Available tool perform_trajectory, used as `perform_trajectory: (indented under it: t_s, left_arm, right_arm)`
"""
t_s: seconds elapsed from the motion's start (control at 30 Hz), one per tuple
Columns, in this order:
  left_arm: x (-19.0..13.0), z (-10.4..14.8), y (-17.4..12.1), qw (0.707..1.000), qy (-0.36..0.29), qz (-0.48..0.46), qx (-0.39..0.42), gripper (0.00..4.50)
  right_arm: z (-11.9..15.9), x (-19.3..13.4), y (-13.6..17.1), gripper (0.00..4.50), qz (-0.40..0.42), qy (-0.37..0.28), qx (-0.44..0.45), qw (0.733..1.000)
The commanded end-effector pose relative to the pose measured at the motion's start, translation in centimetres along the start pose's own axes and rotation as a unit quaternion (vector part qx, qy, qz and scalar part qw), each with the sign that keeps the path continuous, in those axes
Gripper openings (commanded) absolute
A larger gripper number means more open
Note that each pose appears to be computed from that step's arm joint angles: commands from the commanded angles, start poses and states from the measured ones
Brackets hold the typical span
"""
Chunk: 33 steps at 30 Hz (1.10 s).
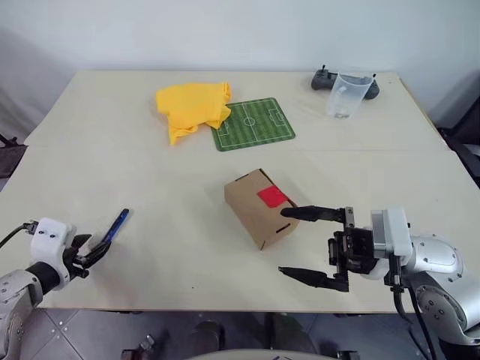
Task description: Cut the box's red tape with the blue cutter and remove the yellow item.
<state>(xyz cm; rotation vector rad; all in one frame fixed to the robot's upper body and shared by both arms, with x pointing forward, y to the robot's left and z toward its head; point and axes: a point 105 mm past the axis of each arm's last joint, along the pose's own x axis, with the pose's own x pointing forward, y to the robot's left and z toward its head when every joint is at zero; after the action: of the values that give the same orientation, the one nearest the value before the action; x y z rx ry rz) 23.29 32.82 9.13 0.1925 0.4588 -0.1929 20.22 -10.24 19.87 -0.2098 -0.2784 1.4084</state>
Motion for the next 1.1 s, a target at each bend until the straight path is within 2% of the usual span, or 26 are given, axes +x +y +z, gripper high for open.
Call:
perform_trajectory:
  t_s: [0.03, 0.17, 0.47, 0.7, 0.8, 0.9, 0.93, 1.0, 1.1]
  left_arm:
    - [-0.5, -1.6, 0.2, 0.999, 0.034, 0.005, -0.011, 1.63]
    - [-0.3, -1.7, -0.3, 0.999, 0.039, -0.011, -0.019, 0.46]
    - [0.0, -2.2, -0.1, 0.999, 0.046, -0.025, -0.012, 0.42]
    - [0.5, -1.7, -0.1, 0.998, 0.032, -0.046, 0.000, 0.42]
    - [0.8, -0.6, -0.3, 0.998, 0.008, -0.058, 0.015, 0.42]
    - [0.9, 1.6, -1.1, 0.994, -0.037, -0.091, 0.054, 0.42]
    - [0.8, 2.6, -2.0, 0.988, -0.058, -0.118, 0.084, 0.42]
    - [0.4, 4.8, -5.0, 0.956, -0.098, -0.223, 0.163, 0.42]
    - [-0.2, 5.4, -8.2, 0.898, -0.106, -0.336, 0.265, 0.42]
  right_arm:
    - [0.8, 0.3, 0.4, 4.50, 0.009, -0.014, -0.014, 1.000]
    - [0.9, 0.3, 0.4, 4.50, 0.008, -0.015, -0.015, 1.000]
    - [0.9, 0.5, 0.4, 4.50, 0.003, -0.017, -0.015, 1.000]
    - [0.9, 0.5, 0.4, 4.50, -0.002, -0.015, -0.016, 1.000]
    - [0.9, 0.3, 0.2, 4.50, -0.009, -0.011, -0.018, 1.000]
    - [0.9, 0.2, 0.0, 4.50, -0.011, -0.009, -0.020, 1.000]
    - [1.0, -0.1, 0.1, 4.50, -0.011, -0.007, -0.022, 1.000]
    - [1.0, -0.5, -0.1, 4.50, -0.017, 0.002, -0.025, 1.000]
    - [1.0, -1.4, 0.1, 4.50, -0.026, 0.020, -0.025, 0.999]
